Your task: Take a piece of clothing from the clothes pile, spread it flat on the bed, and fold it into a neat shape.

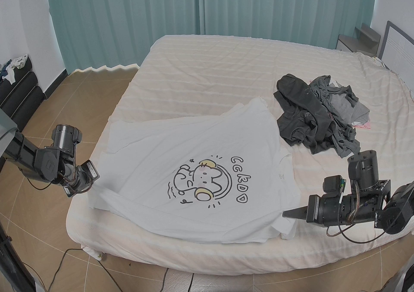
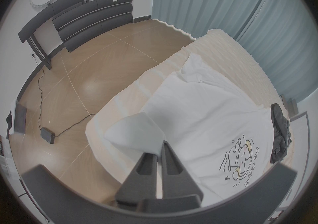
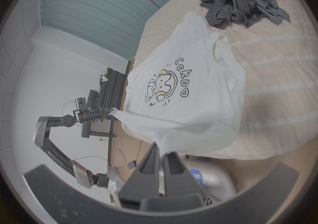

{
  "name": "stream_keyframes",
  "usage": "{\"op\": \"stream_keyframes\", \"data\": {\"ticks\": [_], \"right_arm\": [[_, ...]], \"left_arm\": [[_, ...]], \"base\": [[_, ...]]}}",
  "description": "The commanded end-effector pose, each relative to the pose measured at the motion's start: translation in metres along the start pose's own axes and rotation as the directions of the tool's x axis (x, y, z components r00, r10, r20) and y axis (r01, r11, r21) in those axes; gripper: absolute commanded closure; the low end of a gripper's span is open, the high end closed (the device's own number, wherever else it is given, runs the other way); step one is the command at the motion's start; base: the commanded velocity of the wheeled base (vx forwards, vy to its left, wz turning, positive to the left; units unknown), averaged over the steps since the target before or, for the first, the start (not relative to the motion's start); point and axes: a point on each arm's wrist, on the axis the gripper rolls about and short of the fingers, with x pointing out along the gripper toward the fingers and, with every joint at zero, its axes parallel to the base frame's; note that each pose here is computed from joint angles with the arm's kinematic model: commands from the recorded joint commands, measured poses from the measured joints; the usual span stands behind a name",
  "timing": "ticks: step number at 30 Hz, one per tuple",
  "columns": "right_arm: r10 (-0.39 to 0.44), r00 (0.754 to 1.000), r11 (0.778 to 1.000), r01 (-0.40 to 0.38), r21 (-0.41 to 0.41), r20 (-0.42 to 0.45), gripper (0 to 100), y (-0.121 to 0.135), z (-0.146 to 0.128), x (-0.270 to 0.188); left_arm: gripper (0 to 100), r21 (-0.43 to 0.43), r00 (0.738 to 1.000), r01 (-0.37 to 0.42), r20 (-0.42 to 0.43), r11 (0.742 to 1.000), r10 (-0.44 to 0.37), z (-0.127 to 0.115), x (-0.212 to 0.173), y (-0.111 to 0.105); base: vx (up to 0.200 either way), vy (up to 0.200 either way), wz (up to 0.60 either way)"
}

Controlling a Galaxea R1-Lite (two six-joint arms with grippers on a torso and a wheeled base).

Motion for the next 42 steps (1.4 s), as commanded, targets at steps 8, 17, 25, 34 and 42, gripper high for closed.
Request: {"op": "stream_keyframes", "data": {"ticks": [8,17,25,34,42], "right_arm": [[-0.023,0.996,1.0,0.022,0.018,0.086,100,-0.012,0.044,0.023],[-0.019,0.991,0.999,0.022,-0.023,0.133,100,-0.015,0.068,0.035],[-0.011,0.985,0.999,0.018,-0.035,0.172,100,-0.017,0.088,0.047],[-0.037,0.971,0.998,0.05,-0.049,0.236,100,-0.024,0.111,0.061],[-0.037,0.963,0.996,0.055,-0.063,0.266,100,-0.025,0.123,0.07]], "left_arm": [[100,-0.067,1.0,0.017,0.002,0.998,-0.017,0.01,0.021,-0.011],[100,-0.143,0.998,0.06,0.017,0.988,-0.058,0.017,0.02,-0.016],[100,-0.184,0.996,0.079,0.044,0.98,-0.072,0.026,0.02,-0.019],[100,-0.222,0.996,0.088,0.052,0.971,-0.079,0.031,0.031,-0.025],[100,-0.227,0.995,0.092,0.056,0.969,-0.081,0.037,0.051,-0.032]], "base": [[0.0,0.0,0.0],[0.0,0.0,0.0],[0.0,0.0,0.0],[0.0,0.0,0.0],[0.0,0.0,0.0]]}}
